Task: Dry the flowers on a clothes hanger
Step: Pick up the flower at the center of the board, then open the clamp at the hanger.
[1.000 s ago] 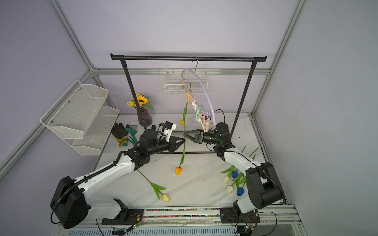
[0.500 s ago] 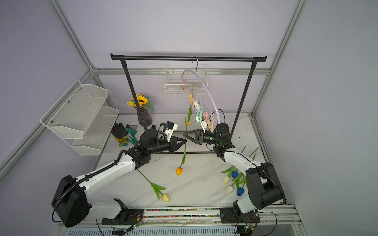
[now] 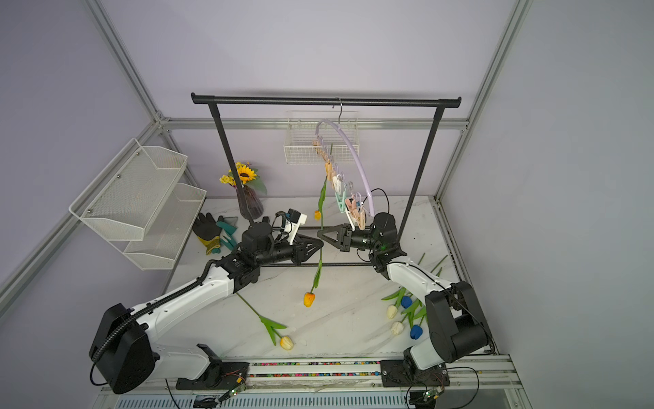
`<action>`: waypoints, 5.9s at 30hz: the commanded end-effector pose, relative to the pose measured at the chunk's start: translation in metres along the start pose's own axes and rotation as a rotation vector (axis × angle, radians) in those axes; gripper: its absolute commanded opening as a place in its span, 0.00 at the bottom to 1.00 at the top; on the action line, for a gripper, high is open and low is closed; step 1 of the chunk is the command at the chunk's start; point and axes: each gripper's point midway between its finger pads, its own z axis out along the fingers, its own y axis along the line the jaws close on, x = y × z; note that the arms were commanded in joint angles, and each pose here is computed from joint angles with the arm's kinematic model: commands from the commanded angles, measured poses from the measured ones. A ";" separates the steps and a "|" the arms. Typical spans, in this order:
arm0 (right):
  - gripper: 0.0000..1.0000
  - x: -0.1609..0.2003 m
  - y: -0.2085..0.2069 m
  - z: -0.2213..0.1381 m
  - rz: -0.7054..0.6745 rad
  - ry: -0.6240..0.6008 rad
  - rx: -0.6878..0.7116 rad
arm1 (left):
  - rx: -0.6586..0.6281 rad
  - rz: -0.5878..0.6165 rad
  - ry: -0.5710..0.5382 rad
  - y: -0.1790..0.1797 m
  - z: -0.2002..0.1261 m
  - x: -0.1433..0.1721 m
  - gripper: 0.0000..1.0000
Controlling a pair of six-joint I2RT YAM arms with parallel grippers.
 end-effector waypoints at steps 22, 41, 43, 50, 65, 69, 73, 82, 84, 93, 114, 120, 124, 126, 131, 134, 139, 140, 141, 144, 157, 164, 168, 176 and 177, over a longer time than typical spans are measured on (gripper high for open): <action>0.00 -0.048 -0.147 -0.107 0.000 -0.298 1.004 | -0.195 0.154 -0.321 0.056 -0.014 -0.162 0.77; 0.00 -0.209 -0.141 -0.056 -0.212 -0.394 0.906 | -0.091 0.130 -0.261 0.087 0.017 -0.210 0.72; 0.00 -0.213 -0.141 -0.043 -0.216 -0.368 0.848 | -0.080 0.129 -0.250 0.086 0.019 -0.211 0.71; 0.00 -0.222 -0.131 -0.018 -0.246 -0.326 0.720 | -0.065 0.116 -0.214 0.088 0.027 -0.210 0.70; 0.00 -0.223 -0.111 0.024 -0.288 -0.232 0.538 | -0.083 0.132 -0.178 0.089 0.026 -0.214 0.74; 0.00 -0.222 -0.109 0.028 -0.284 -0.226 0.513 | -0.083 0.134 -0.179 0.089 0.024 -0.216 0.77; 0.00 -0.220 -0.106 0.031 -0.276 -0.220 0.495 | -0.084 0.132 -0.178 0.090 0.024 -0.219 0.78; 0.00 -0.213 -0.102 0.034 -0.267 -0.210 0.463 | -0.095 0.103 -0.188 0.095 0.027 -0.225 0.70; 0.00 -0.213 -0.101 0.035 -0.268 -0.207 0.454 | -0.089 0.099 -0.190 0.095 0.028 -0.226 0.70; 0.00 -0.212 -0.098 0.038 -0.269 -0.197 0.425 | -0.059 0.083 -0.202 0.092 0.033 -0.231 0.70; 0.00 -0.217 -0.092 0.041 -0.260 -0.193 0.407 | -0.033 0.089 -0.193 0.082 0.052 -0.230 0.62; 0.00 -0.216 -0.092 0.040 -0.258 -0.189 0.404 | -0.035 0.089 -0.194 0.081 0.054 -0.231 0.61; 0.00 -0.217 -0.090 0.041 -0.260 -0.191 0.402 | -0.040 0.088 -0.189 0.082 0.057 -0.230 0.57; 0.00 -0.217 -0.091 0.040 -0.258 -0.192 0.403 | -0.043 0.089 -0.183 0.082 0.059 -0.228 0.57; 0.00 -0.217 -0.089 0.041 -0.260 -0.190 0.400 | -0.049 0.089 -0.178 0.084 0.062 -0.227 0.57; 0.00 -0.218 -0.088 0.040 -0.260 -0.190 0.400 | -0.050 0.090 -0.178 0.084 0.064 -0.226 0.57; 0.00 -0.216 -0.088 0.040 -0.257 -0.185 0.399 | -0.049 0.094 -0.176 0.082 0.065 -0.227 0.49; 0.00 -0.216 -0.087 0.039 -0.258 -0.186 0.399 | -0.049 0.095 -0.177 0.082 0.064 -0.227 0.49; 0.00 -0.216 -0.086 0.040 -0.258 -0.185 0.398 | -0.049 0.096 -0.177 0.081 0.064 -0.228 0.49; 0.00 -0.215 -0.087 0.040 -0.256 -0.183 0.399 | -0.053 0.103 -0.182 0.079 0.062 -0.229 0.49; 0.00 -0.212 -0.085 0.038 -0.260 -0.173 0.405 | -0.059 0.114 -0.190 0.075 0.059 -0.233 0.51; 0.00 -0.211 -0.084 0.037 -0.264 -0.169 0.407 | -0.067 0.117 -0.193 0.075 0.058 -0.234 0.43; 0.00 -0.210 -0.084 0.037 -0.262 -0.167 0.407 | -0.061 0.120 -0.197 0.072 0.057 -0.236 0.38; 0.00 -0.212 -0.079 0.036 -0.266 -0.173 0.401 | -0.050 0.117 -0.208 0.068 0.056 -0.240 0.30; 0.00 -0.212 -0.080 0.035 -0.259 -0.175 0.406 | -0.046 0.116 -0.210 0.068 0.056 -0.240 0.29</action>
